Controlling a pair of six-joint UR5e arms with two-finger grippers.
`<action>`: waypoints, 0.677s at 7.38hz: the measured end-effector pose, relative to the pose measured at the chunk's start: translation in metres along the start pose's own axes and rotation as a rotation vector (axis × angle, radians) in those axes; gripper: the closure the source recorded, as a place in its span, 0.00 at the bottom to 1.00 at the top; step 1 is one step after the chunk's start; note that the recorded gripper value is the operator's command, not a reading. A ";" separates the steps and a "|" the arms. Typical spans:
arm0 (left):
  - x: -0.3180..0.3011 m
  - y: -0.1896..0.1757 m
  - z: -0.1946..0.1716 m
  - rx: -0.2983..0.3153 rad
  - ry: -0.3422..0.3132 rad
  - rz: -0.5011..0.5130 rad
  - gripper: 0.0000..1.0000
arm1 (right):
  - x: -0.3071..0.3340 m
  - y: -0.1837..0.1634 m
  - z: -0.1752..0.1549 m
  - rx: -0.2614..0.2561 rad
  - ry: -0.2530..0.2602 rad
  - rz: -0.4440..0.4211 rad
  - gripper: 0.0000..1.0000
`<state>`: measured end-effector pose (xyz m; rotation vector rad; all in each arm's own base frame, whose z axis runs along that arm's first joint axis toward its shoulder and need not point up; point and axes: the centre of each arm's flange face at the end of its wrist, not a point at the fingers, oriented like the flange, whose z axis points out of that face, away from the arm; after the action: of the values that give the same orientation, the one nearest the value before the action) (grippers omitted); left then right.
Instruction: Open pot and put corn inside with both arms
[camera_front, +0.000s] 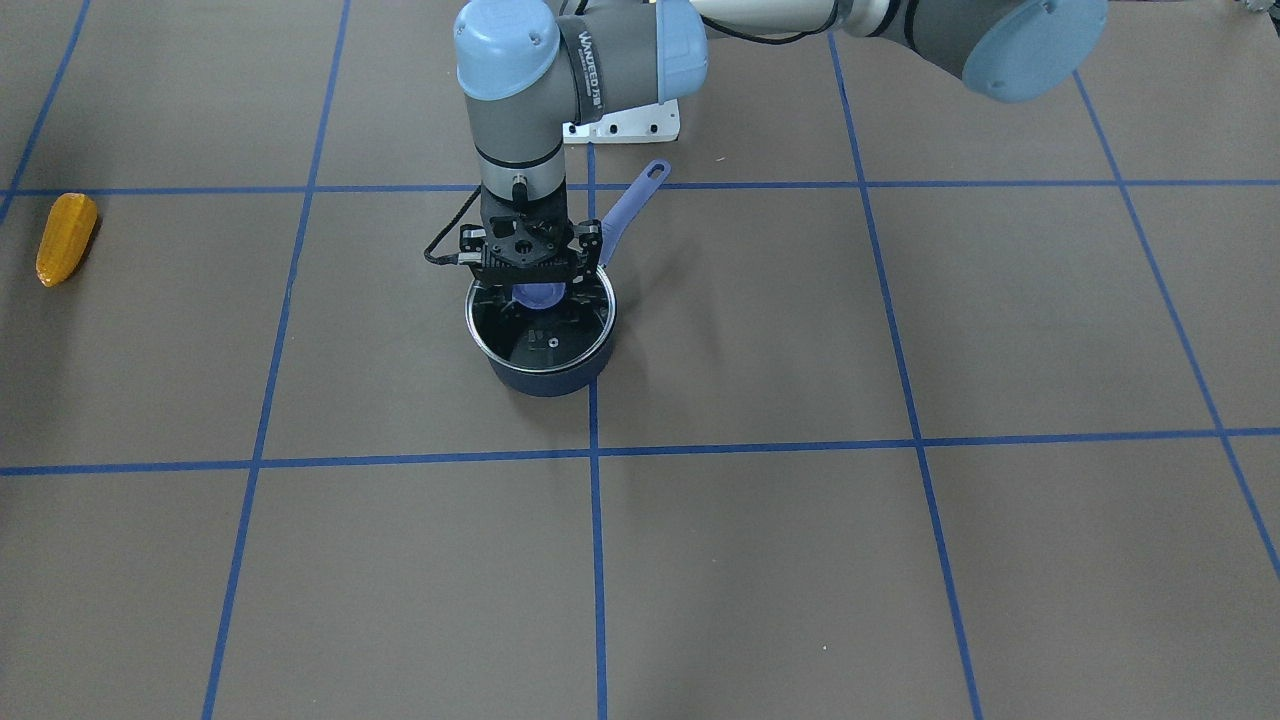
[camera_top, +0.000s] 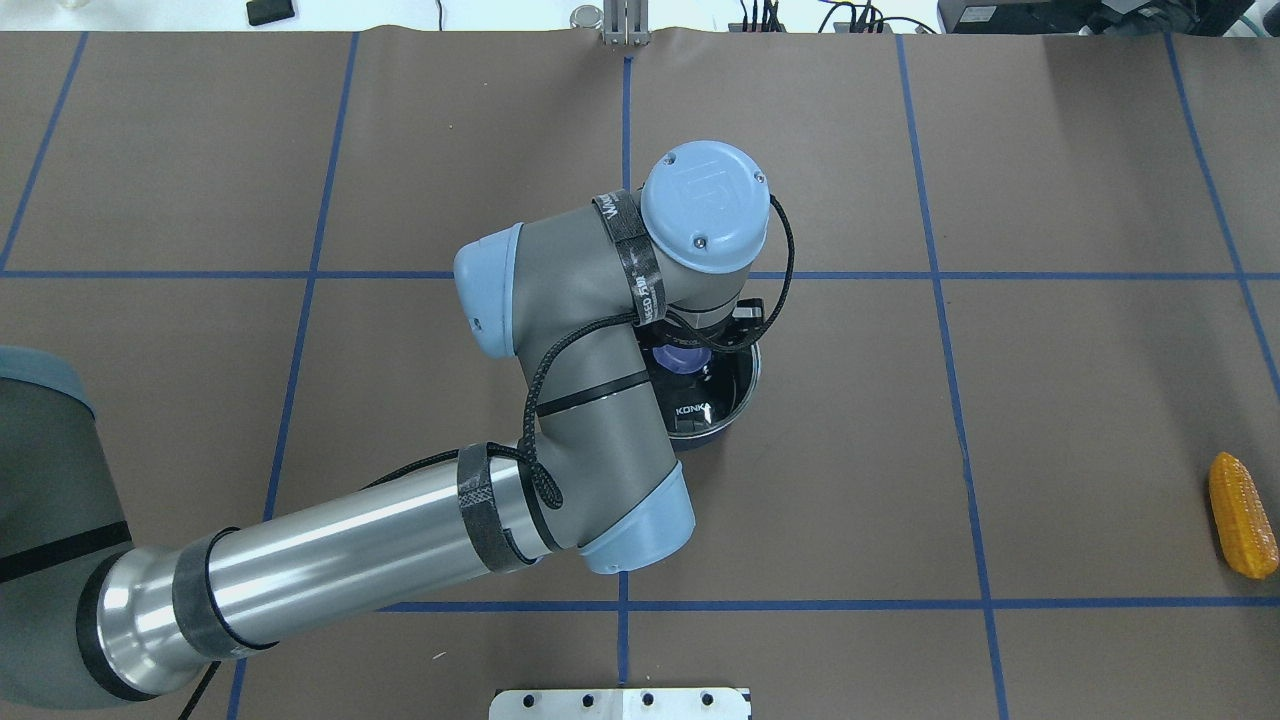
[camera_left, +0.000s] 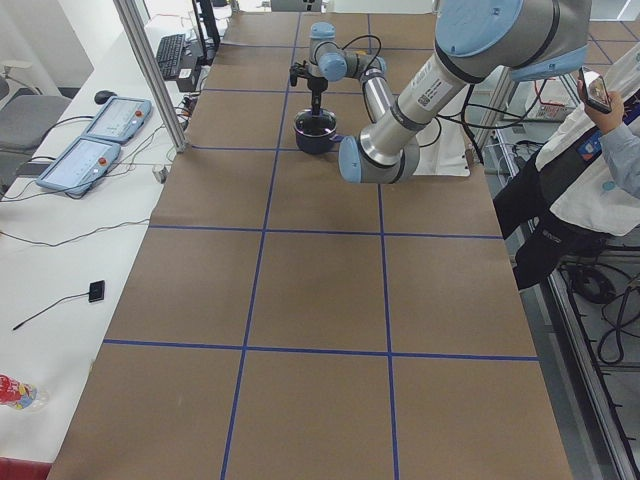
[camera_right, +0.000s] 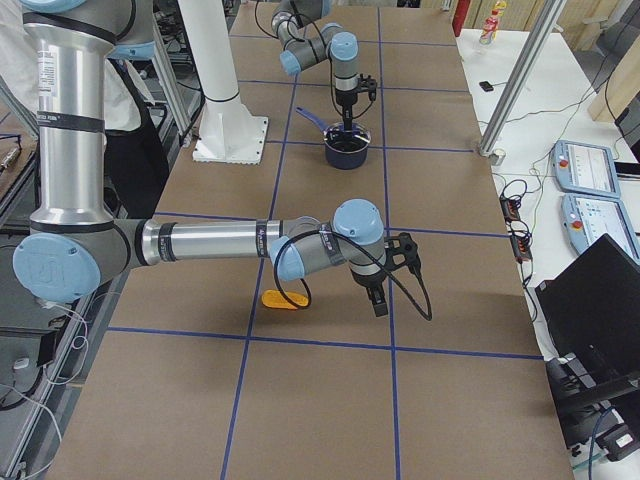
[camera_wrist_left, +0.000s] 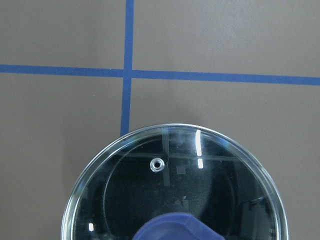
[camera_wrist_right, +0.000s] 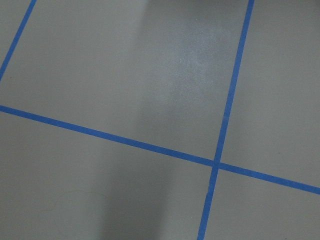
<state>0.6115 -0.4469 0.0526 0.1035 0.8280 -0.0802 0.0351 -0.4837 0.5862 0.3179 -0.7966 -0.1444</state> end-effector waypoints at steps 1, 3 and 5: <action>0.000 0.002 -0.011 0.005 0.013 0.006 0.77 | 0.000 0.000 0.000 0.000 0.000 0.000 0.00; -0.022 0.010 -0.040 0.014 0.028 0.045 0.78 | 0.000 0.000 0.000 0.000 0.000 -0.001 0.00; -0.098 0.012 -0.062 0.040 0.019 0.161 0.78 | -0.001 -0.001 0.000 0.001 0.000 -0.002 0.00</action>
<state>0.5015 -0.4241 0.0840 0.2083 0.8346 0.0558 0.0346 -0.4847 0.5851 0.3198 -0.7968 -0.1462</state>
